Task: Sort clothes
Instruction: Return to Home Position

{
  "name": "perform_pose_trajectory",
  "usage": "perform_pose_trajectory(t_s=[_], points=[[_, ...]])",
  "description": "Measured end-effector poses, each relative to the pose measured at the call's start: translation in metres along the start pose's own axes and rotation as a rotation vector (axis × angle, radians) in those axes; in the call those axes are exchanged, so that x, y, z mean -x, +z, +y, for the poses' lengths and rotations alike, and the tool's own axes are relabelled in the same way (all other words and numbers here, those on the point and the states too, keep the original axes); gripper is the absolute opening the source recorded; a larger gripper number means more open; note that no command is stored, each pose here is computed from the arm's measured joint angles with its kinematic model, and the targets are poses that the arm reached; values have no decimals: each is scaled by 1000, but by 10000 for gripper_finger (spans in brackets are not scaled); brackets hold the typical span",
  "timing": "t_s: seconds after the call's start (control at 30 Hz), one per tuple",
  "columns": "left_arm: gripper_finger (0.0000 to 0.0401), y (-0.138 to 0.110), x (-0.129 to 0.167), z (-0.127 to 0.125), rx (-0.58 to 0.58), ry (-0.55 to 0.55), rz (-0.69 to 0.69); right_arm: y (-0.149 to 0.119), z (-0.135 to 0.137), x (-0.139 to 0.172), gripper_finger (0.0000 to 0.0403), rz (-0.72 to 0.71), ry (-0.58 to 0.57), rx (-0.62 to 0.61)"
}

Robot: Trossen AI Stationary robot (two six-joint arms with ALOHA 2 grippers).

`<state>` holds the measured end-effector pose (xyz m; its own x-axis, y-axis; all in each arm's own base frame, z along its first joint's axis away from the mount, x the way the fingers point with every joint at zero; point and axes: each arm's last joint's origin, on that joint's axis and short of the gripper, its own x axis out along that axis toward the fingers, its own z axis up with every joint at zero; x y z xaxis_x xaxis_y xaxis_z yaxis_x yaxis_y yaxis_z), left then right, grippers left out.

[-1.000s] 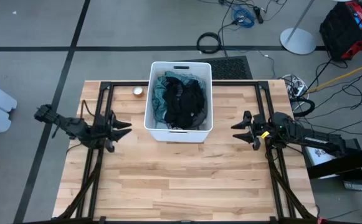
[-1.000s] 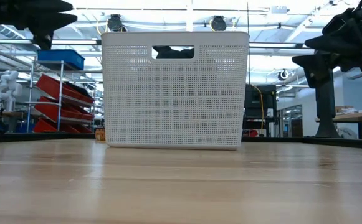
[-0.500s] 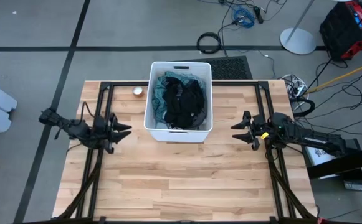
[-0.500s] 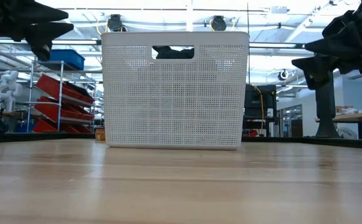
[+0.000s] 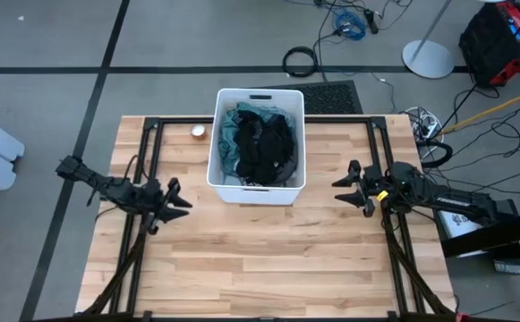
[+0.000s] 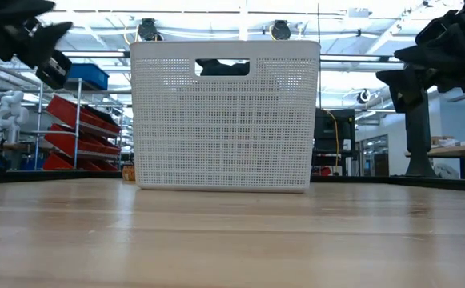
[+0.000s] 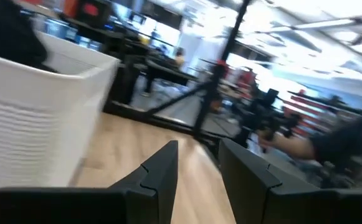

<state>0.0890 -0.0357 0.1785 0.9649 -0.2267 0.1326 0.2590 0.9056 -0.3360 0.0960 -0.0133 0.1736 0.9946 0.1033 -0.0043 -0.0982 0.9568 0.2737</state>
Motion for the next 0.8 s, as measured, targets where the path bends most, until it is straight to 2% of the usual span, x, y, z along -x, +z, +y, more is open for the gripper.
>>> perform_pose_trajectory(t_s=[0.13, 0.27, 0.4, 0.6, 0.8], points=[[125, -1, 0, -2, -34, -71, 21, 2, 1, 0, 199, -21, 8, -8], [125, 0, 0, 1, -95, -3, 6, 3, 0, 0, 199, -33, -9, 10], [125, 0, -1, 7, -108, 49, 3, 4, -2, 1, 199, -41, -35, 6], [125, 2, -1, 16, -117, 71, 15, 4, -2, 1, 199, -41, -41, 9], [125, 4, -1, 24, -126, 45, 28, 3, -2, 1, 199, -39, -36, 11]])
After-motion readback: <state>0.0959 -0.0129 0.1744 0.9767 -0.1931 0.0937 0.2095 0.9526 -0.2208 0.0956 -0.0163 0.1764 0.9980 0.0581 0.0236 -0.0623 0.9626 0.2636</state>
